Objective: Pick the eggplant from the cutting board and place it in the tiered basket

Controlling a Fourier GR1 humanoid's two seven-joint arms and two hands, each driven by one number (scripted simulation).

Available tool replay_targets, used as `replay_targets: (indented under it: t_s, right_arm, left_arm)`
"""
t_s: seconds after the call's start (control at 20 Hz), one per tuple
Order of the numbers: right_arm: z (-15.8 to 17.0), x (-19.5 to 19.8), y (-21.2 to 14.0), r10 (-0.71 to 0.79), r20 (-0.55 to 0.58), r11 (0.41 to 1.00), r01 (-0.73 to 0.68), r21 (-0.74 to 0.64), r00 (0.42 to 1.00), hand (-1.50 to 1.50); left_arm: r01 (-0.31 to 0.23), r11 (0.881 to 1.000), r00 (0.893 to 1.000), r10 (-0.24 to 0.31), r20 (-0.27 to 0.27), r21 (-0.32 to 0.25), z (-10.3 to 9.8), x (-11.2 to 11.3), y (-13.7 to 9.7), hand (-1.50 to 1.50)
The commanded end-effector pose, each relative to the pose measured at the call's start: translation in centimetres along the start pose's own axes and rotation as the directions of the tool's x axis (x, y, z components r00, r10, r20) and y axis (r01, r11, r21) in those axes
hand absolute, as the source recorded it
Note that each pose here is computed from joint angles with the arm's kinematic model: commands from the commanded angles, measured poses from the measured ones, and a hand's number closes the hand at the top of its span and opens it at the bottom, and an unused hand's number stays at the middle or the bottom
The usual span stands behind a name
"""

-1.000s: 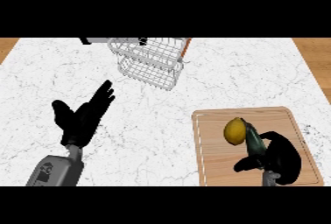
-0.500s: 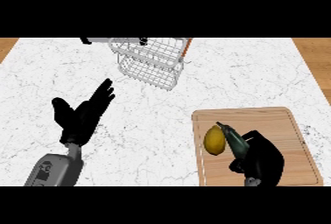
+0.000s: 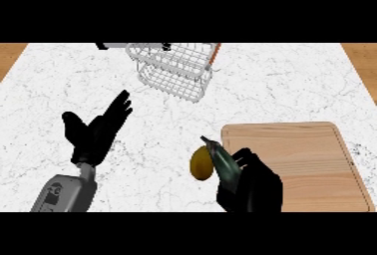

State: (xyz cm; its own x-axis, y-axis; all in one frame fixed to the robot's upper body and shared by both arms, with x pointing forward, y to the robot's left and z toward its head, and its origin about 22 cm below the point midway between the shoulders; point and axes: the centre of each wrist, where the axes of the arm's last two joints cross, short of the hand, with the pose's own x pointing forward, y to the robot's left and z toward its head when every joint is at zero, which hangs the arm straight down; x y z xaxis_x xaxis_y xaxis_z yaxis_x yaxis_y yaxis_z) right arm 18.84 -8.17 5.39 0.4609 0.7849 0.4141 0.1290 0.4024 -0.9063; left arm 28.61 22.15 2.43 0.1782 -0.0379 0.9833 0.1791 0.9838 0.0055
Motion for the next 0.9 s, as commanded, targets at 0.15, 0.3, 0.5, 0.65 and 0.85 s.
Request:
replay_targets:
  t_s: [0.15, 0.3, 0.5, 0.65, 0.85]
  right_arm:
    - [2.6, 3.5, -5.0, -0.206, -0.026, 0.962, 0.198, -0.188, 0.978, 1.5]
    - [3.6, 4.0, -6.7, -0.231, 0.041, 0.935, 0.234, -0.268, 0.972, 1.5]
    - [3.7, 5.0, -9.3, -0.215, 0.092, 0.908, 0.233, -0.348, 0.972, 1.5]
    - [3.7, 5.9, -9.7, -0.187, 0.12, 0.902, 0.219, -0.371, 0.975, 1.5]
    - [2.4, 7.8, -10.6, -0.139, 0.114, 0.89, 0.175, -0.422, 0.984, 1.5]
  left_arm:
    - [-0.007, 1.0, 1.0, 0.007, -0.006, 0.005, 0.2, -0.6, -0.2, 0.0]
    - [0.016, 0.999, 1.0, -0.016, -0.006, 0.038, 0.3, 0.1, 0.8, 0.0]
    - [-0.027, 1.0, 0.999, 0.027, -0.02, 0.015, 0.3, -0.6, -0.4, 0.0]
    - [0.018, 1.0, 1.0, -0.018, -0.004, 0.002, 0.4, -0.1, 0.8, 0.0]
    - [-0.005, 1.0, 1.0, 0.005, -0.002, -0.022, 0.0, -0.1, -0.2, 0.0]
